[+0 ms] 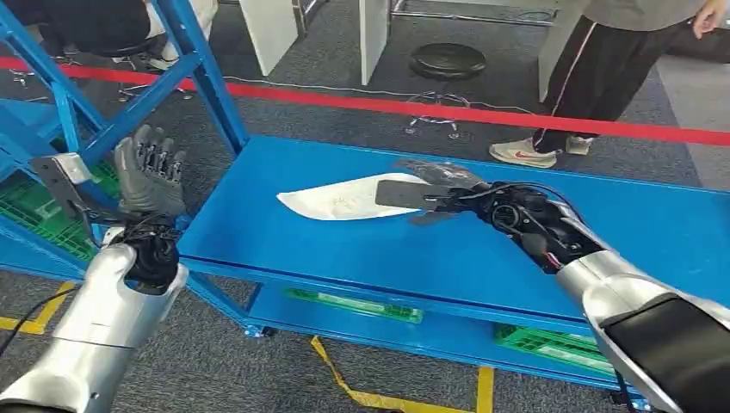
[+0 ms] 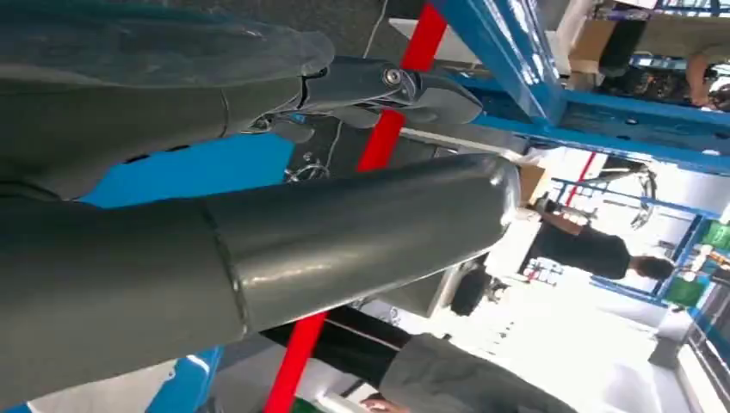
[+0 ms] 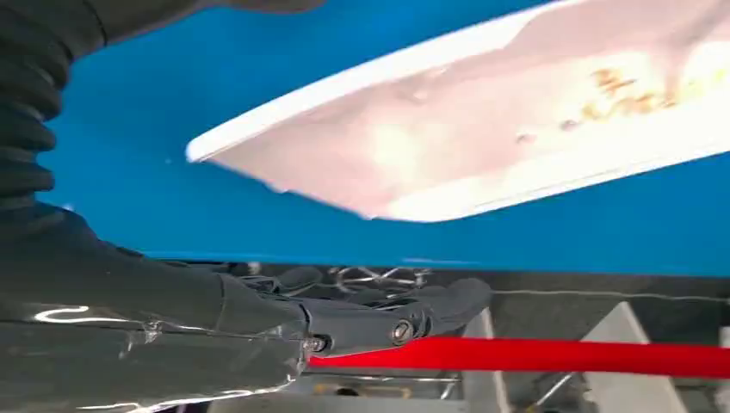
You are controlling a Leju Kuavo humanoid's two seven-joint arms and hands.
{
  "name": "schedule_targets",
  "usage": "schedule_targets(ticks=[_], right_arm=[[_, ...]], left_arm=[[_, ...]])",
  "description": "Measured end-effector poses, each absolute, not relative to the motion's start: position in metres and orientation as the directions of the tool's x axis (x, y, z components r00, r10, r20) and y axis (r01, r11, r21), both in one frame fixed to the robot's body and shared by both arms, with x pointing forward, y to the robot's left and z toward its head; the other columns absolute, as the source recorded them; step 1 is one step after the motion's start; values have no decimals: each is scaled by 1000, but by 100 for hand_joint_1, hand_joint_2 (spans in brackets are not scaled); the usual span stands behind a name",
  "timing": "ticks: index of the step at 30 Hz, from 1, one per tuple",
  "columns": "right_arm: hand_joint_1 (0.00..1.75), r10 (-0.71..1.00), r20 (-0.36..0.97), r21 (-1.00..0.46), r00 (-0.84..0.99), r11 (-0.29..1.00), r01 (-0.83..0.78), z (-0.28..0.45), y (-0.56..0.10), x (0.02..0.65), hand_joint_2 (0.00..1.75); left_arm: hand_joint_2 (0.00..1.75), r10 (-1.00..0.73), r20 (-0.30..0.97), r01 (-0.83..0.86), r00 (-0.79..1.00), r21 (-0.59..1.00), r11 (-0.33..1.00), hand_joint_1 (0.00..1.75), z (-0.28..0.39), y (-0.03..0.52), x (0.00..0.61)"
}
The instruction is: Take the parts from the cabinet and place them on the table.
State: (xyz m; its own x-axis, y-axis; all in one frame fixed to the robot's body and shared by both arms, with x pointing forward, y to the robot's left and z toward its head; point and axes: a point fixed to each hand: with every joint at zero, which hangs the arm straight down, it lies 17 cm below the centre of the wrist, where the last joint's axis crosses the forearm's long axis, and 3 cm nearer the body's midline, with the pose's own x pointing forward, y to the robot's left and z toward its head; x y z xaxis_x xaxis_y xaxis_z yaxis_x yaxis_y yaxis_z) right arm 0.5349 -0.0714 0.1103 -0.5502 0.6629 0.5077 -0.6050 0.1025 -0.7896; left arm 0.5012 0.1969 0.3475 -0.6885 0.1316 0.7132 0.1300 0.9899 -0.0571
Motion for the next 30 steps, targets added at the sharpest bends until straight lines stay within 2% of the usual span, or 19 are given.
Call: schedule_targets(ticks=[4,18,19,30], right_arm=[[0,648,534,-764,-543,95,-638,101,-56,523,175],[0,690,533,-741,-489,102,-664,78,-70,520,175],[0,693,533,-740,-487,102,-665,77,-71,520,0],[0,699,552,-707,-455,103,-700,70,-73,515,0]], left_arm=[[0,135,715,138,-685,-54,989,0,346,192,504],[0,131,729,125,-672,-63,990,0,337,195,508],[0,130,730,123,-671,-63,990,0,336,195,509],[0,133,733,130,-668,-62,990,0,335,194,509]])
